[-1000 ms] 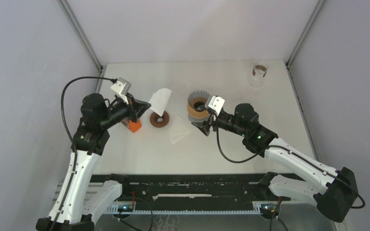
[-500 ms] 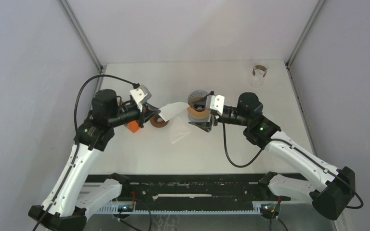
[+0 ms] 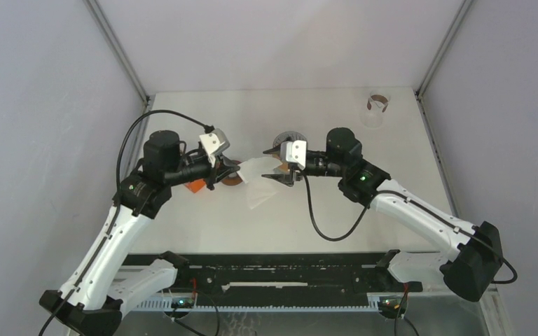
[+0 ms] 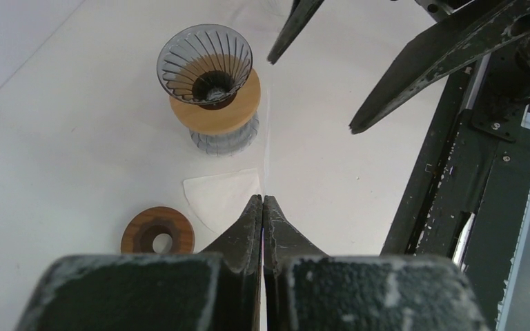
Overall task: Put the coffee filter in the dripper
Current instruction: Place the coffee filter in the coffee dripper.
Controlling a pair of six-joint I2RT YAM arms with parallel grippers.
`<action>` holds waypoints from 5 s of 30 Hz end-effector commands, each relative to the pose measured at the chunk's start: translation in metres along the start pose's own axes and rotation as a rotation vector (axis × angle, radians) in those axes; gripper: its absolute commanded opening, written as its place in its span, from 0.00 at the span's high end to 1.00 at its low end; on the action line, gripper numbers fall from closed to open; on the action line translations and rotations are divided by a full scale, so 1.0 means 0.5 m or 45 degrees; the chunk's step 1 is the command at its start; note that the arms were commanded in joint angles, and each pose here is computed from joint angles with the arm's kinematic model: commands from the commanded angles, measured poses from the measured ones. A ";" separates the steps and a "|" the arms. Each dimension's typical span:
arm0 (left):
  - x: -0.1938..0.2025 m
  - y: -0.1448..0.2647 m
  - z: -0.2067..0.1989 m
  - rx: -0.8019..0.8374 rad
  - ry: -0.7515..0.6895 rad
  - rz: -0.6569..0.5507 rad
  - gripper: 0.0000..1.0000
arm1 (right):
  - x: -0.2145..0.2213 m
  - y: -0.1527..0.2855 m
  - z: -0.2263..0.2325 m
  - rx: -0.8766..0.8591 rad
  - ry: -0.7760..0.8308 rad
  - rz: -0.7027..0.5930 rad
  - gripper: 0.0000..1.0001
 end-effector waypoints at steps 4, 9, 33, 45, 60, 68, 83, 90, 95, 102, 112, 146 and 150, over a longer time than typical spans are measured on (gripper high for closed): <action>-0.045 0.010 -0.012 0.026 -0.076 -0.075 1.00 | -0.018 -0.026 -0.038 0.019 0.112 -0.003 0.35; -0.046 0.015 -0.017 0.040 -0.090 -0.087 1.00 | 0.020 -0.030 -0.035 -0.023 0.045 0.068 0.36; -0.028 0.012 -0.010 -0.005 -0.096 -0.078 0.83 | 0.031 -0.001 0.002 -0.095 -0.056 0.183 1.00; -0.044 0.042 0.025 -0.509 0.370 -0.341 0.16 | 0.059 -0.027 -0.002 0.217 0.043 0.513 1.00; -0.022 0.009 0.005 -0.352 1.471 -0.908 0.06 | 0.074 -0.058 0.001 0.466 0.131 0.587 1.00; -0.029 -0.042 0.017 -0.257 1.615 -0.835 0.08 | 0.075 -0.070 0.009 0.459 0.140 0.589 1.00; -0.004 -0.107 -0.004 -0.148 1.722 -0.703 0.48 | 0.084 -0.073 0.011 0.503 0.151 0.618 1.00; 0.011 -0.102 -0.007 -0.167 1.733 -0.723 0.57 | 0.088 -0.069 0.011 0.521 0.144 0.625 1.00; 0.018 -0.101 -0.007 -0.180 1.737 -0.725 0.61 | 0.085 -0.068 0.010 0.523 0.138 0.617 1.00; 0.018 -0.099 -0.008 -0.176 1.733 -0.732 0.68 | 0.086 -0.064 0.007 0.533 0.113 0.611 1.00; 0.022 -0.102 -0.008 -0.177 1.738 -0.725 0.77 | 0.086 -0.060 0.003 0.542 0.095 0.605 1.00; 0.031 -0.120 -0.002 -0.194 1.762 -0.693 0.80 | 0.087 -0.056 0.004 0.583 0.153 0.616 1.00; 0.027 -0.114 -0.003 -0.202 1.762 -0.715 0.80 | 0.090 -0.059 0.010 0.578 0.188 0.633 1.00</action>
Point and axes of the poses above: each gripper's point midway between its finger pads, its own y axis back along the fingers, its own z axis along the line the jaws close on, x = y × z, the point moved 8 cm from there along y, back along the fingers, and after that the axes turned 8 degrees about y, right-handed, at the moved point
